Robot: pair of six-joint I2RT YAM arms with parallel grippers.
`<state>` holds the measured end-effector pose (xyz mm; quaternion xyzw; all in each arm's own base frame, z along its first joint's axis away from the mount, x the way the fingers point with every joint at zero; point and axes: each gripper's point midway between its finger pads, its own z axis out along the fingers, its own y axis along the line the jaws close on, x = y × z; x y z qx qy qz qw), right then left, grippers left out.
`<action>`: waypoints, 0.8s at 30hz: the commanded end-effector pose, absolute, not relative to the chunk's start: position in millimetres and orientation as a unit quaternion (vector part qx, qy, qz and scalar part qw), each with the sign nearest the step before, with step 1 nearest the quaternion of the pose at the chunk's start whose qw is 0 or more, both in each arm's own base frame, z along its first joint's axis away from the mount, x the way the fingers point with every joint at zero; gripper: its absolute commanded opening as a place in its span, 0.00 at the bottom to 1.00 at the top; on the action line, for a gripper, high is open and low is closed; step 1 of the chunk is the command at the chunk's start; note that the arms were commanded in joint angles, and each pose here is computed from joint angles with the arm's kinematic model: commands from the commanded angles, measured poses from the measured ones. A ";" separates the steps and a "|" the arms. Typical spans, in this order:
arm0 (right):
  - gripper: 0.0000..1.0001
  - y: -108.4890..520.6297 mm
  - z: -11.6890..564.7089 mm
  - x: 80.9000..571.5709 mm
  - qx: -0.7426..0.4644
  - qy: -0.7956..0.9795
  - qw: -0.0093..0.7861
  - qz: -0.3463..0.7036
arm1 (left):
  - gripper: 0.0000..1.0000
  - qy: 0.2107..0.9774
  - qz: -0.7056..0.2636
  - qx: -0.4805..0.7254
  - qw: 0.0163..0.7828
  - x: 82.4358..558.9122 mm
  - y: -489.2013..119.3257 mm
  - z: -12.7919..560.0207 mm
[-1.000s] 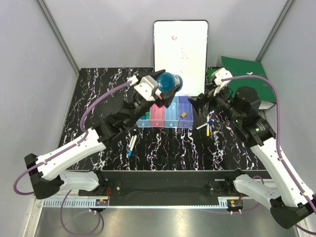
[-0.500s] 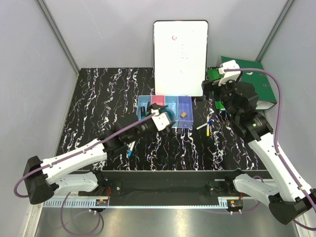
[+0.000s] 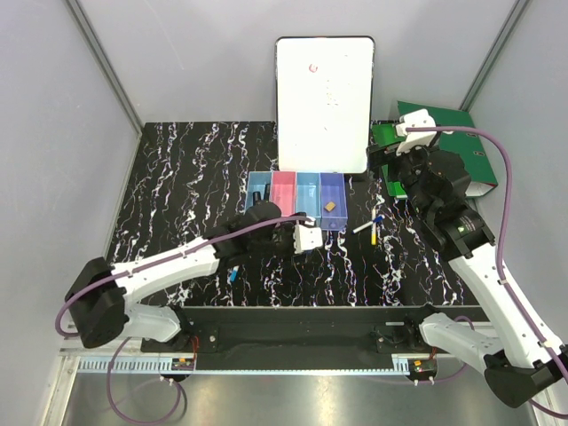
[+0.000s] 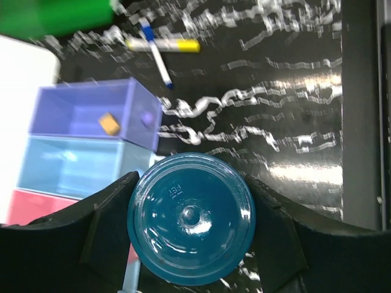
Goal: Sort the stationery into containers
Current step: Place the stationery at the center of the board.
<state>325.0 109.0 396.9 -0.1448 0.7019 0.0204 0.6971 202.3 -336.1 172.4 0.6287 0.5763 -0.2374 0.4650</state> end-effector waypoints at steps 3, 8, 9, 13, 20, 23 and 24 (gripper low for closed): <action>1.00 110.3 416.3 324.1 -0.139 0.677 0.722 0.026 | 0.00 0.583 -0.261 0.635 0.435 211.4 -343.9 174.2; 1.00 111.5 413.7 326.7 -0.142 0.680 0.719 0.025 | 0.00 0.604 -0.270 0.627 0.412 215.2 -347.9 152.5; 1.00 112.5 412.5 327.0 -0.144 0.680 0.718 0.025 | 0.00 0.607 -0.272 0.625 0.409 215.7 -349.1 149.9; 1.00 113.8 411.2 327.8 -0.149 0.680 0.717 0.025 | 0.00 0.602 -0.308 0.614 0.407 211.4 -363.2 146.7; 1.00 113.0 409.4 328.9 -0.153 0.680 0.716 0.018 | 0.00 0.591 -0.354 0.592 0.419 216.6 -396.0 154.2; 1.00 111.2 407.7 328.6 -0.153 0.681 0.716 0.014 | 0.00 0.599 -0.352 0.591 0.411 219.6 -407.4 142.9; 1.00 111.3 407.5 328.2 -0.154 0.681 0.716 0.014 | 0.00 0.598 -0.349 0.591 0.414 221.3 -412.9 144.4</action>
